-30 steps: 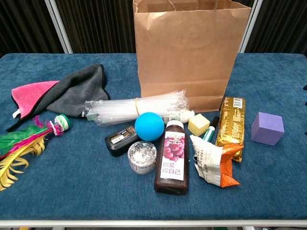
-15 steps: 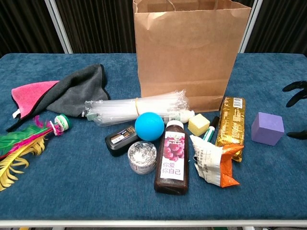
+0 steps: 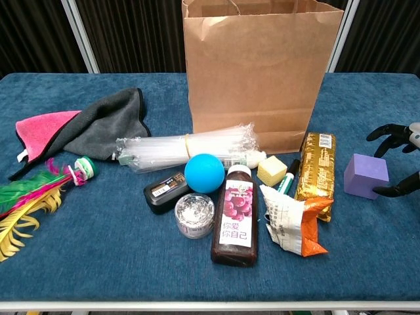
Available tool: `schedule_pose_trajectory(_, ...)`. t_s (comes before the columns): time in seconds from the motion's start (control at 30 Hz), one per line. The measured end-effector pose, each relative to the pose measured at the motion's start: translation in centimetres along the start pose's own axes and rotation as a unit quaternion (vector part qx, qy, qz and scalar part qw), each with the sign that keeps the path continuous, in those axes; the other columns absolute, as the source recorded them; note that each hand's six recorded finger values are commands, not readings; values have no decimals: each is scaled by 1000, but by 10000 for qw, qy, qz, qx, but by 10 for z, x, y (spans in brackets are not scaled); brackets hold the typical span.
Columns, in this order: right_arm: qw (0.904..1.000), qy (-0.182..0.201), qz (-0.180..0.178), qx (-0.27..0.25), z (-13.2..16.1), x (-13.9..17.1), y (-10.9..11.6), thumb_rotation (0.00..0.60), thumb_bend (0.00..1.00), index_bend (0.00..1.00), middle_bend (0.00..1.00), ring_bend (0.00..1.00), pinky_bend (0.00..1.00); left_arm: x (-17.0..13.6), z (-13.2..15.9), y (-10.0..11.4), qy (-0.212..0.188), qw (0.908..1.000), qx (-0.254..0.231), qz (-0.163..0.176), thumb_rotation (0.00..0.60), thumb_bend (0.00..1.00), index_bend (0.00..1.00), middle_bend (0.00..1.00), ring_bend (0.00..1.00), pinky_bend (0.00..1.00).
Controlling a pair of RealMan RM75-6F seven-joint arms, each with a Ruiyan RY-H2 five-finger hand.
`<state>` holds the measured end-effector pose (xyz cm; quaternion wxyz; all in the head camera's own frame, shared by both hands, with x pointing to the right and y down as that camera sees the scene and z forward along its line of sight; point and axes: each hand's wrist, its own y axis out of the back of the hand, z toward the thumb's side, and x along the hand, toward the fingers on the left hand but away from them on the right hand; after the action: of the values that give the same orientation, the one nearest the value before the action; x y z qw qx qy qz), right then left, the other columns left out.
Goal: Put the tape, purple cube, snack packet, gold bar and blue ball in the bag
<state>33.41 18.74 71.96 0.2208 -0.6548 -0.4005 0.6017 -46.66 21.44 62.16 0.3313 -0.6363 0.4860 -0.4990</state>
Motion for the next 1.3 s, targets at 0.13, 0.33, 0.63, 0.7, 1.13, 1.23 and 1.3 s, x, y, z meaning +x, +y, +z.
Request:
schedule_pose_trajectory(0.13,10000,33,-8,23,5,-3,-3,600,95,288,370,237,214,3,0,2,-8,10000,-22,49,600,219,223,256,167,252)
schedule_pose_trajectory(0.33,9999,83,9,59,10,-5,-5,600,135,366,424,296,258,3,1,0,9,10000,-65,22,600,219,223,256,167,252)
schedule_pose_trajectory(0.63,9991,279,-320,-61,17,3,15,600,206,437,474,348,295,3,2,-2,29,9999,-159,-13,600,218,223,256,167,252)
schedule_pose_trajectory(0.7,9984,345,-439,-113,19,7,24,600,207,437,474,348,295,3,4,-2,7,9999,-164,-14,600,218,223,256,167,252)
schedule_pose_trajectory(1.13,9630,1475,-2234,-314,91,66,176,600,207,447,485,355,295,-3,11,-4,-77,9999,-137,-41,600,219,223,256,167,252)
schedule_pose_trajectory(1.23,9507,1701,-2581,-228,115,63,206,600,207,449,486,355,295,-2,13,-3,-89,9999,-147,-15,600,218,223,256,167,252)
schedule_pose_trajectory(1.3,9463,1800,-2679,-205,130,55,217,600,207,449,486,355,295,0,13,-3,-93,9998,-149,-5,600,218,224,256,167,252)
